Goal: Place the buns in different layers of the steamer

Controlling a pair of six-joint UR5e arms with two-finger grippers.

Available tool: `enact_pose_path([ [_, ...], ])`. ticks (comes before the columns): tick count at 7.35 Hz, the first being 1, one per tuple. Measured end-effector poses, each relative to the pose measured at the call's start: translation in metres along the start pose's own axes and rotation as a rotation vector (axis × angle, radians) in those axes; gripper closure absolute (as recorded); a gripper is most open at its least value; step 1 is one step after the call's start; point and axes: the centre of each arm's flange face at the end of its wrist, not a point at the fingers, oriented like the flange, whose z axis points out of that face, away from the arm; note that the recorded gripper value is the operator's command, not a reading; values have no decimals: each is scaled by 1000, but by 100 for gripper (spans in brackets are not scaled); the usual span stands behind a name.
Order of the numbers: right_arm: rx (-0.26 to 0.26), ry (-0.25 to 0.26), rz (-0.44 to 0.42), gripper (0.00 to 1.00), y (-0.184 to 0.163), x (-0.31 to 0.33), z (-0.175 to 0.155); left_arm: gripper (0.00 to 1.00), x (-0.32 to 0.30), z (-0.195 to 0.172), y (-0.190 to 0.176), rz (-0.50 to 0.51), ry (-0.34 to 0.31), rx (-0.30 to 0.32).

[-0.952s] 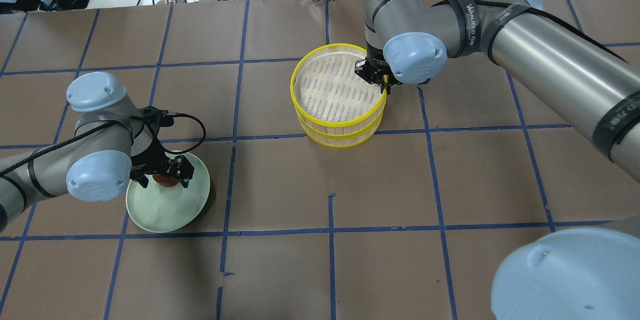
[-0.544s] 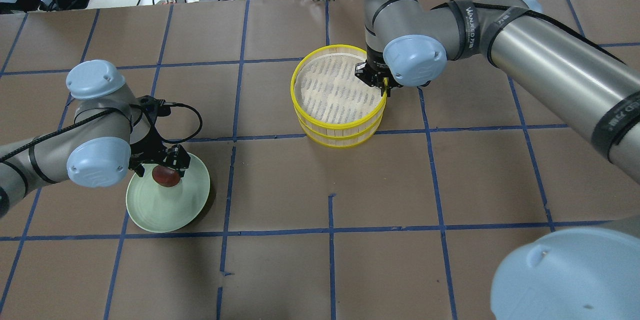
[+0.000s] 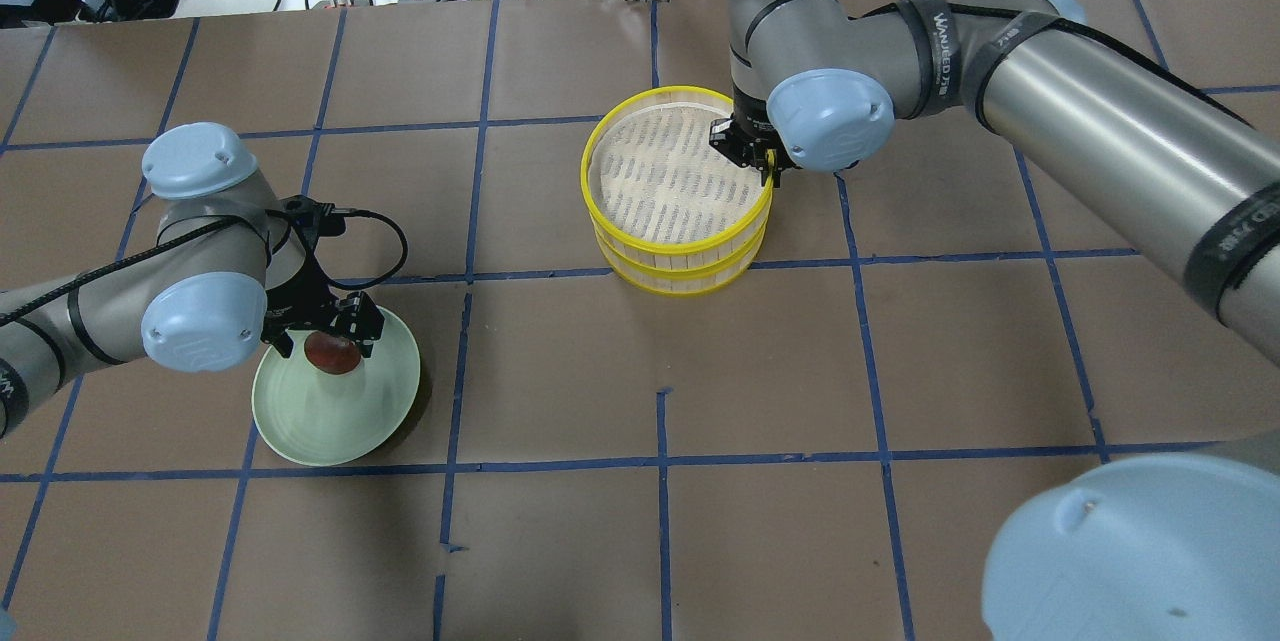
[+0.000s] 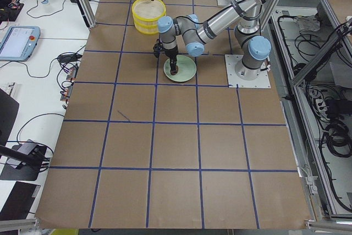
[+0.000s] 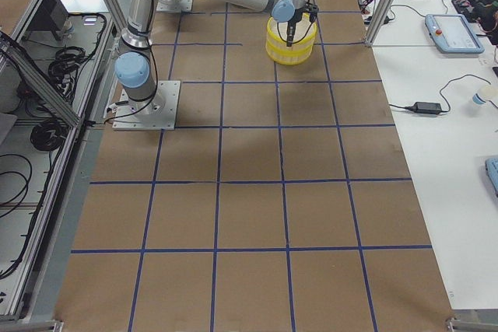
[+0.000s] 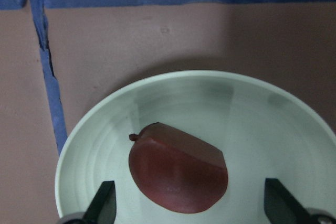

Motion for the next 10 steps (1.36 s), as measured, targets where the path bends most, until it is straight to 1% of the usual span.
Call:
enact_pose_path([
  [1, -4, 3, 0, 19, 1, 1, 2, 70, 1, 2, 1, 0, 2, -5],
  [2, -6, 5, 1, 11, 2, 1, 4, 85, 1, 5, 3, 1, 2, -12],
  [3, -2, 4, 2, 6, 1, 3, 1, 90, 1, 6, 4, 1, 2, -14],
  [4, 10, -1, 5, 4, -5, 11, -8, 90, 1, 3, 3, -4, 0, -7],
  [5, 10, -12, 17, 4, -13, 34, -29, 90, -1, -9, 1, -16, -7, 15],
  [6, -12, -25, 11, 4, -17, 70, -57, 90, -3, -28, -1, -27, -16, 48],
  [7, -35, -37, -17, 3, -13, 111, -89, 90, -5, -57, -2, -30, -25, 81],
  [8, -55, -45, -57, 1, 0, 143, -118, 90, -5, -98, -2, -28, -31, 119],
  [10, -82, -70, -142, 0, 27, 165, -156, 90, 8, -184, -11, -3, -38, 192],
])
